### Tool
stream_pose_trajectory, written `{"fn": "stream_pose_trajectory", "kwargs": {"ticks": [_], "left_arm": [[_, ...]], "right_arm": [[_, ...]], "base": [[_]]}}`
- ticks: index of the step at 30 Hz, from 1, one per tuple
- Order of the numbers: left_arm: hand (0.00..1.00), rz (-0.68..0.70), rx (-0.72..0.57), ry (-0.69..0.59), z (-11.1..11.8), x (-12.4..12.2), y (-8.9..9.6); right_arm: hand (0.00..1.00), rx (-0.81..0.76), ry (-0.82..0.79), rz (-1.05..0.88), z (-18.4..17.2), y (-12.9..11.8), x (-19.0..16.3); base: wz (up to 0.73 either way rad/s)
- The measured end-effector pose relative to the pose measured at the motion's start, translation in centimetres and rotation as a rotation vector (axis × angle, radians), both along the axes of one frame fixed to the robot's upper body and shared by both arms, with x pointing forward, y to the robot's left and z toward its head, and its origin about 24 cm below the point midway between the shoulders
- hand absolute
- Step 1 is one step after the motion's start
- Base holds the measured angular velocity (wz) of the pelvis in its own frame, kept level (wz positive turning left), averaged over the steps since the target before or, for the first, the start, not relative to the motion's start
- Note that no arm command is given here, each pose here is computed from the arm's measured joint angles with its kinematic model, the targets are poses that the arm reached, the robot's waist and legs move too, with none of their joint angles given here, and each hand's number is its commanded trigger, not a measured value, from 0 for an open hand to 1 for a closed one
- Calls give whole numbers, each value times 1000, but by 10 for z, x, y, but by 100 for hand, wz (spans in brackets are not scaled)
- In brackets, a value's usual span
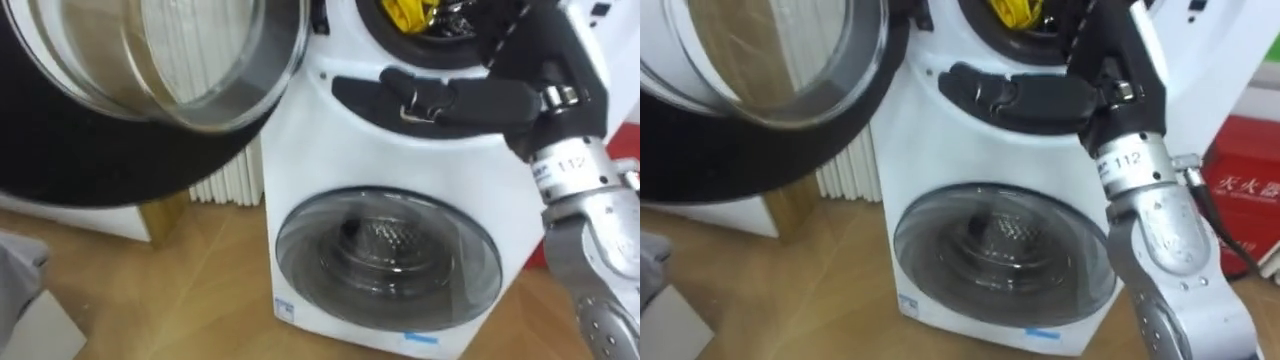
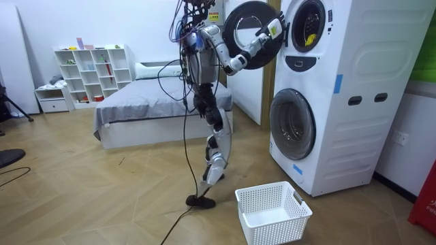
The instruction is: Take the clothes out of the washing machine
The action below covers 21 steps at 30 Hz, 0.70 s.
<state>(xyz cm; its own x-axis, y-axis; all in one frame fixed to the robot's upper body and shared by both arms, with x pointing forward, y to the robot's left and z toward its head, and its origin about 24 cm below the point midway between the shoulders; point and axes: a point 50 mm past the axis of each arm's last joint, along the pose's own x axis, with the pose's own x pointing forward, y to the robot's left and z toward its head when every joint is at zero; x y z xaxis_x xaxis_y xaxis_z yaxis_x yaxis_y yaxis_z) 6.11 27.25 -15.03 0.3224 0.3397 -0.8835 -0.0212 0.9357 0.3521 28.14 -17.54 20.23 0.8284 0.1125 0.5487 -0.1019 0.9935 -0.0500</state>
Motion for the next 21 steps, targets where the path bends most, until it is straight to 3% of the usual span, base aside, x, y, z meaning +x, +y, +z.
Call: {"fn": "stream_pose_trajectory", "kwargs": {"ticks": [8,14,21], "left_arm": [[0,-6,15,2,1,0,3],[0,30,18,54,-2,-17,5],[0,45,5,63,-3,-21,0]], "right_arm": [[0,-28,94,-10,-16,-4,8],[0,-22,71,-39,-8,-11,8],[0,-22,23,-44,5,-10,9]], "base": [[-2],[17],[0]]}}
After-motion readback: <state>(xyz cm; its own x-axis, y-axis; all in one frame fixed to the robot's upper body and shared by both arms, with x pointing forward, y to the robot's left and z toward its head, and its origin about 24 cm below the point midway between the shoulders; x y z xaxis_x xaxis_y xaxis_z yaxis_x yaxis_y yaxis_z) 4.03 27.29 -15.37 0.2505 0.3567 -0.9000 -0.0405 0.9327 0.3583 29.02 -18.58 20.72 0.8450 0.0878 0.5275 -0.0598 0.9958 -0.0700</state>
